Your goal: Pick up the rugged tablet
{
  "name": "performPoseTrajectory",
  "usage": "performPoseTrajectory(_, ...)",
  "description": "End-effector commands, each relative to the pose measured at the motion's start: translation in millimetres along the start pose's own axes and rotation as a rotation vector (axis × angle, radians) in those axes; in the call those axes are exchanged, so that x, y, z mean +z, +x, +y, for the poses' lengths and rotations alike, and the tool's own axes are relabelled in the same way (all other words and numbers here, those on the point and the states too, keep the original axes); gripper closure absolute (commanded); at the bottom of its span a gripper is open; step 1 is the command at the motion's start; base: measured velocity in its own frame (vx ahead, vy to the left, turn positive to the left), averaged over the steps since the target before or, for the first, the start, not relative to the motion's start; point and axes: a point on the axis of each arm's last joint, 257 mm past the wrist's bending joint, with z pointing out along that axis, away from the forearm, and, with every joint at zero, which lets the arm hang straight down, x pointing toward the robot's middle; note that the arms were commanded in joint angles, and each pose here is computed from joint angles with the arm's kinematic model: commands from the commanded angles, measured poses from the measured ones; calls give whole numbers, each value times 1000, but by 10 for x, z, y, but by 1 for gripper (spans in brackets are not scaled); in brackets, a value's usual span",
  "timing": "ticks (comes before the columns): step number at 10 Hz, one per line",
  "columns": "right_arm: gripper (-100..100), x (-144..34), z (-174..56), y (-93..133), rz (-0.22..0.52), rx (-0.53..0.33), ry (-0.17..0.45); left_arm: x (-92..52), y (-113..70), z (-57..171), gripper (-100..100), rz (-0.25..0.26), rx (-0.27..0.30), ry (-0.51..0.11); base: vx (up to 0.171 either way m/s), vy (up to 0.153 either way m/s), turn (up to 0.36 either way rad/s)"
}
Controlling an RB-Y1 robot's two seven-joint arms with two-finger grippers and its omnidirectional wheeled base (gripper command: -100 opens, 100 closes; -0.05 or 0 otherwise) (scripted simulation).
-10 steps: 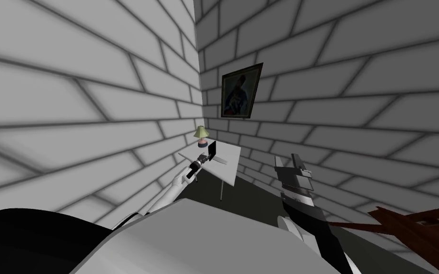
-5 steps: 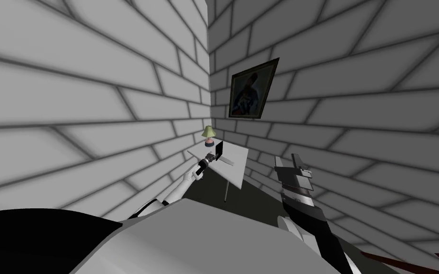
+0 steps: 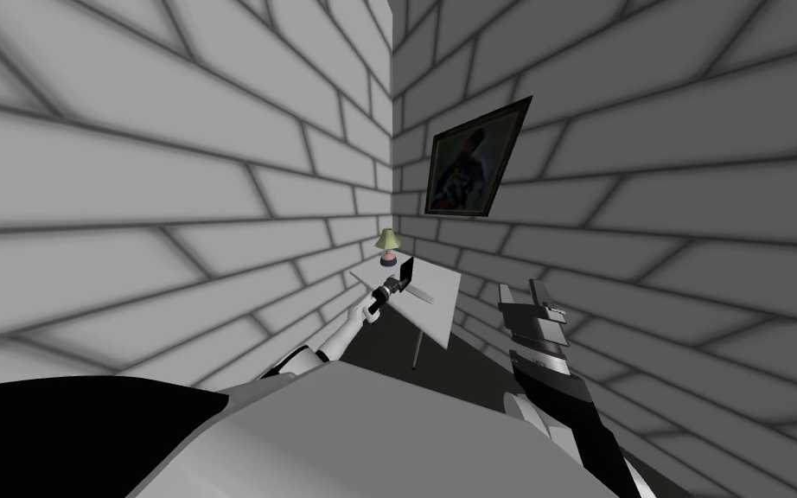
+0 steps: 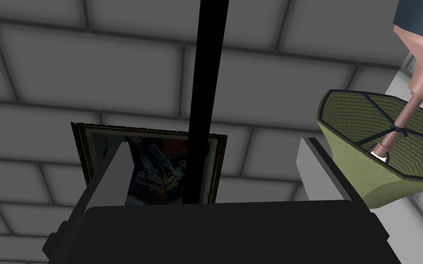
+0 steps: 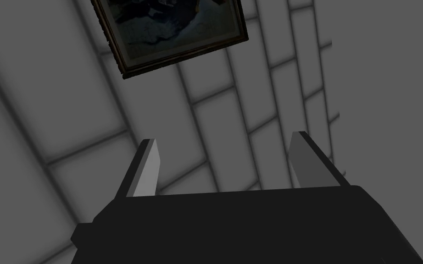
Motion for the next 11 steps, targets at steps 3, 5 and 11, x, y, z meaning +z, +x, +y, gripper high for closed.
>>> performPoseTrajectory(3, 0, 0, 0, 0, 0, 0, 0, 294, -66, -482, -100, 4, 21, 78, -3, 25, 116)
performPoseTrajectory(5, 0, 0, 0, 0, 0, 0, 0, 410, -158, -498, -100, 0, 37, 87, -1, 33, 91)
performPoseTrajectory(11, 0, 0, 0, 1, 0, 0, 0, 617, -152, -955, 100, 16, 68, 154, 1, 21, 87)
